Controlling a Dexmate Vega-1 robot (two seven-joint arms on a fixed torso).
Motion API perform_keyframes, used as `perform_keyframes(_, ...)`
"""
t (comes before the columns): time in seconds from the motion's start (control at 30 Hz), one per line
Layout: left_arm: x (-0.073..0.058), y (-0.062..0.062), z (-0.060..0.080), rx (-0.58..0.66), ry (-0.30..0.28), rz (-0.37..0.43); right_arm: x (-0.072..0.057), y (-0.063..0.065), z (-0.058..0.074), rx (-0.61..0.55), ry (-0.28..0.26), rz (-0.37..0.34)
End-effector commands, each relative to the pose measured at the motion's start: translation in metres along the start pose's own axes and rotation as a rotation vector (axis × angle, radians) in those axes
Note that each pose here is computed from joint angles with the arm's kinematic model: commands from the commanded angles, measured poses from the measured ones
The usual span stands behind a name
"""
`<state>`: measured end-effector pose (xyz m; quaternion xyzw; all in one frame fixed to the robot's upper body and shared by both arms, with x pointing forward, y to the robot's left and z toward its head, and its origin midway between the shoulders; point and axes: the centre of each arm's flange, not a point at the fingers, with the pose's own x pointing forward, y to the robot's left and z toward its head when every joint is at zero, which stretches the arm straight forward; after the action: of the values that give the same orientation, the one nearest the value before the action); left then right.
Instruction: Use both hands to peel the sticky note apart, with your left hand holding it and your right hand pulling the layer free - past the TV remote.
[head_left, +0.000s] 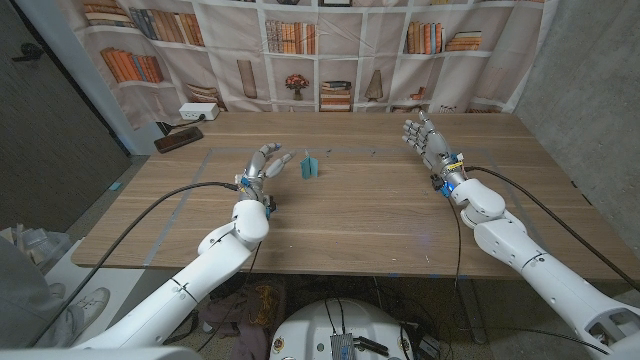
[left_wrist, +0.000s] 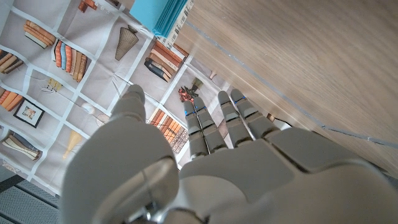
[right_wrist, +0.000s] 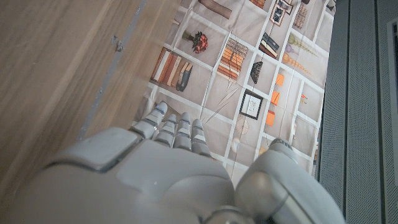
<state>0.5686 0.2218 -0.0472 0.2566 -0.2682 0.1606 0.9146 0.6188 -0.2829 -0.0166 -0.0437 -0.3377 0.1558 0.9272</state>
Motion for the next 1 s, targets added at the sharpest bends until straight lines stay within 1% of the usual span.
perform_keyframes(0.03, -0.001, -0.001, -0.002, 0.103, 0.039, 0.024, 0.003, -0.006, 0.003, -0.023, -0.007, 0.010)
perform_keyframes(0.17, 0.002, -0.002, -0.001, 0.129, 0.030, 0.028, 0.004, -0.007, 0.003, -0.021, -0.008, 0.012)
perform_keyframes(0.2, 0.002, -0.003, -0.001, 0.140, 0.035, 0.029, 0.004, -0.007, 0.003, -0.020, -0.008, 0.012)
perform_keyframes(0.57, 0.006, -0.018, -0.001, 0.196, 0.031, 0.014, 0.007, -0.012, 0.006, -0.032, -0.022, 0.023)
perform_keyframes(0.63, 0.007, -0.022, -0.001, 0.213, 0.021, 0.006, 0.008, -0.013, 0.006, -0.031, -0.024, 0.024)
perform_keyframes(0.77, 0.008, -0.027, -0.001, 0.217, 0.027, 0.002, 0.009, -0.013, 0.005, -0.026, -0.022, 0.028)
perform_keyframes(0.9, 0.010, -0.031, 0.003, 0.226, 0.008, 0.007, 0.009, -0.013, 0.003, -0.017, -0.020, 0.033)
perform_keyframes(0.93, 0.011, -0.032, 0.005, 0.236, 0.011, 0.008, 0.010, -0.013, 0.002, 0.015, -0.020, 0.037)
perform_keyframes(1.0, 0.011, -0.034, 0.007, 0.246, 0.003, 0.014, 0.010, -0.012, 0.002, 0.023, -0.028, 0.040)
